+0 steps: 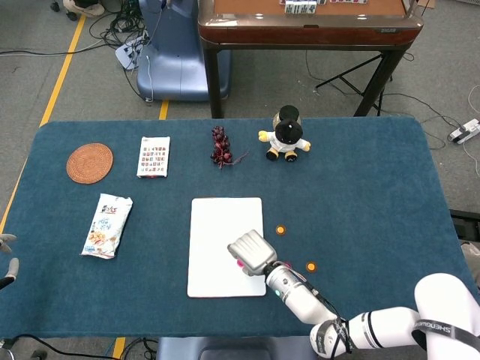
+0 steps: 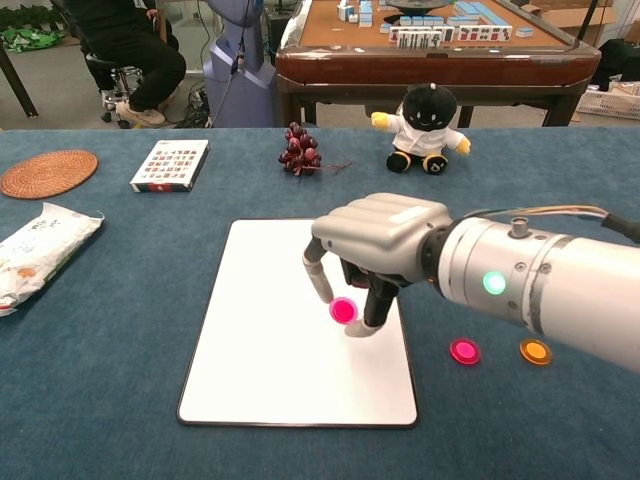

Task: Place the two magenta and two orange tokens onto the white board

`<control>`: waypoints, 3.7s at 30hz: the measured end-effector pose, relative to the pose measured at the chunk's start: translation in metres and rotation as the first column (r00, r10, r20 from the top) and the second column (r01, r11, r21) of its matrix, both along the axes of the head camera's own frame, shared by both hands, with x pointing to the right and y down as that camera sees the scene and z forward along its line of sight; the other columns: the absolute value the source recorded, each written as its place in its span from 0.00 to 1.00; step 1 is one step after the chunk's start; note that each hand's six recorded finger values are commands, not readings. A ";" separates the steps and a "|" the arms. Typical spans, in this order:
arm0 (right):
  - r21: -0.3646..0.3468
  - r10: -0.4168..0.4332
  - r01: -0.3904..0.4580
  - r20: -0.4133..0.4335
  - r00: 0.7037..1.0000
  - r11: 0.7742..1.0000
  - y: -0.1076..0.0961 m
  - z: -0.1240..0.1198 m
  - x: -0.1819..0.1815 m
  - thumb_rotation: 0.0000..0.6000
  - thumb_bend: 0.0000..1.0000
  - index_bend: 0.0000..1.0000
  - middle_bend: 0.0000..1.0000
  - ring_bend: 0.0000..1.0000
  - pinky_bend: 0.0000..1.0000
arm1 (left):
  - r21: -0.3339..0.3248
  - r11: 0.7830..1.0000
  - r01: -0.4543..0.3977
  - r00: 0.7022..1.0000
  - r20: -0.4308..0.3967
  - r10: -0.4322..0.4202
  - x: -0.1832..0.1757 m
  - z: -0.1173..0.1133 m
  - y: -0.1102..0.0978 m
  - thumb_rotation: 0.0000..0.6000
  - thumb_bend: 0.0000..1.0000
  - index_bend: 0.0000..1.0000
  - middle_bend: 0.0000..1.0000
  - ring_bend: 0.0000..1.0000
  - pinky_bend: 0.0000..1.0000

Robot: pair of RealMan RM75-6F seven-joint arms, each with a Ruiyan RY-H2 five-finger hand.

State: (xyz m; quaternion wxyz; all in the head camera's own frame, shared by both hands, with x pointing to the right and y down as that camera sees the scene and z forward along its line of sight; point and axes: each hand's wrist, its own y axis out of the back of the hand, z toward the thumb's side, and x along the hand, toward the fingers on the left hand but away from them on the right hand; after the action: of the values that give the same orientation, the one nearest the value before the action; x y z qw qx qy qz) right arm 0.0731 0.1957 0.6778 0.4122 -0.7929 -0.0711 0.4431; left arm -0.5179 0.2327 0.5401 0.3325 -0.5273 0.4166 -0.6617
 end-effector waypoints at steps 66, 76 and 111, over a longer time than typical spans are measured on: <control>0.001 0.022 -0.022 -0.218 0.976 1.000 0.029 0.028 0.118 1.00 0.19 0.42 1.00 1.00 1.00 | -0.031 0.999 -0.019 1.000 -0.015 0.019 0.007 0.007 0.002 1.00 0.44 0.40 0.47 0.43 0.52; 0.004 0.022 -0.021 -0.218 0.976 1.000 0.029 0.031 0.116 1.00 0.19 0.46 1.00 1.00 1.00 | -0.032 0.999 -0.020 1.000 -0.017 0.019 0.007 0.007 0.003 1.00 0.44 0.40 0.47 0.43 0.52; 0.065 0.004 -0.001 -0.033 0.999 0.998 -0.007 -0.012 0.028 1.00 0.29 0.55 1.00 1.00 1.00 | -0.041 0.999 -0.016 1.000 -0.009 0.016 0.005 0.009 0.003 1.00 0.44 0.40 0.47 0.43 0.53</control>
State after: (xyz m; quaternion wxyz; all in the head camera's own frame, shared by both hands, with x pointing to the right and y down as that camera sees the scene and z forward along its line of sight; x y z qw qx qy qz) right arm 0.1015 0.1887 0.6663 0.4382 -0.7718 -0.0796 0.4539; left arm -0.5126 0.2353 0.5490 0.3252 -0.5402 0.4002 -0.6651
